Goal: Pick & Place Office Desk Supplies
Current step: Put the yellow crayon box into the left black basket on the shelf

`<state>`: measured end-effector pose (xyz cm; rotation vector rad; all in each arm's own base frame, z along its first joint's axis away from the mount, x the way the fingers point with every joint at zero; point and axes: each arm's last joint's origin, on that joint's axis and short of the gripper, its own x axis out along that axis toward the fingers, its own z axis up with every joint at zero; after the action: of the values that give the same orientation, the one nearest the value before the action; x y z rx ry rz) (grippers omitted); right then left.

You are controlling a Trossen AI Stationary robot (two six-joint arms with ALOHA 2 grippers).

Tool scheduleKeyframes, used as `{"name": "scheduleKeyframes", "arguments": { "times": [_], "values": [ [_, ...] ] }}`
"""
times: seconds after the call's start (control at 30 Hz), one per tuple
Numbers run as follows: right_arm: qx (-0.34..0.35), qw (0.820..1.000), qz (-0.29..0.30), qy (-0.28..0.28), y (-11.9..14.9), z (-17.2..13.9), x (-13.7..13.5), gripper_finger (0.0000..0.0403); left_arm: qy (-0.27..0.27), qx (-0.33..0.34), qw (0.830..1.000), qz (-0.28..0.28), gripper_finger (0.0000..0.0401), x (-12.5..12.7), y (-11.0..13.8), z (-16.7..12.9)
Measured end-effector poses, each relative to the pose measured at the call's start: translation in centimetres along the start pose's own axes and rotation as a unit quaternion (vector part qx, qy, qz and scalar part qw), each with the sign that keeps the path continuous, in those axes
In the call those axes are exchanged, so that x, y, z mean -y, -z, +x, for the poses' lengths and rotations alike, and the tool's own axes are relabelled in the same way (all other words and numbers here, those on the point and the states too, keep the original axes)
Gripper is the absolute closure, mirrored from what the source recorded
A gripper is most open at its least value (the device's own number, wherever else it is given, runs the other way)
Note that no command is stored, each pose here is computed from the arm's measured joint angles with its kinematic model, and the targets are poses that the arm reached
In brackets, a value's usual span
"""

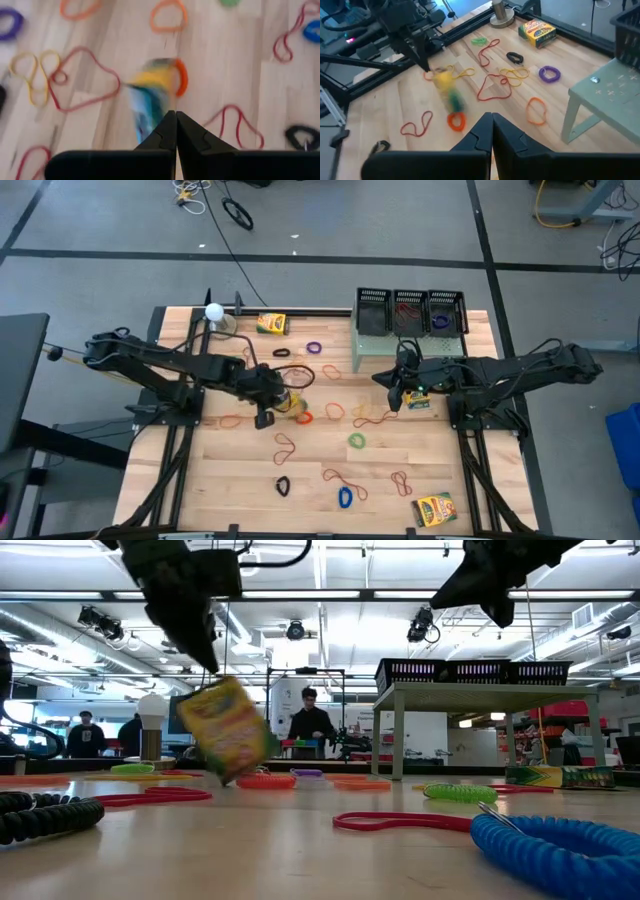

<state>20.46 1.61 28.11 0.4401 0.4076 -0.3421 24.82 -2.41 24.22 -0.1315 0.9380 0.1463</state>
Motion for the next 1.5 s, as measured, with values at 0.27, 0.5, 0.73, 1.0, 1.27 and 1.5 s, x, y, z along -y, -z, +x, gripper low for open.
{"name": "scheduleKeyframes", "arguments": {
  "times": [0.27, 0.5, 0.73, 1.0, 1.27, 1.5],
  "values": [
    [-0.067, 0.998, 0.001, -0.015, 2.0, 2.1, -1.3, 0.0371, -0.030, 0.039, 0.999, -0.009, 0.0389, 0.0, -0.7, 0.3],
    [-0.087, 0.996, 0.007, -0.016, 3.3, 3.9, -2.2, 0.0336, -0.068, 0.005, 0.990, -0.120, 0.0308, -2.3, -0.4, 0.6],
    [-0.073, 0.997, 0.006, -0.032, 3.1, 4.2, -2.6, 0.0330, 0.019, 0.033, 0.972, -0.233, 0.0242, -6.0, 0.1, 2.6],
    [-0.059, 0.997, 0.005, -0.041, 2.8, 4.2, -2.8, 0.0330, -0.012, 0.018, 0.956, -0.291, 0.0215, -8.1, 4.1, 5.0],
    [-0.049, 0.998, -0.002, -0.042, 2.7, 4.2, -2.9, 0.0330, -0.039, 0.049, 0.951, -0.303, 0.0223, -8.4, 4.7, 6.5],
    [-0.049, 0.998, -0.009, -0.042, 2.7, 4.2, -2.9, 0.0330, -0.024, 0.032, 0.947, -0.319, 0.0229, -8.4, 5.0, 9.0]
  ]
}}
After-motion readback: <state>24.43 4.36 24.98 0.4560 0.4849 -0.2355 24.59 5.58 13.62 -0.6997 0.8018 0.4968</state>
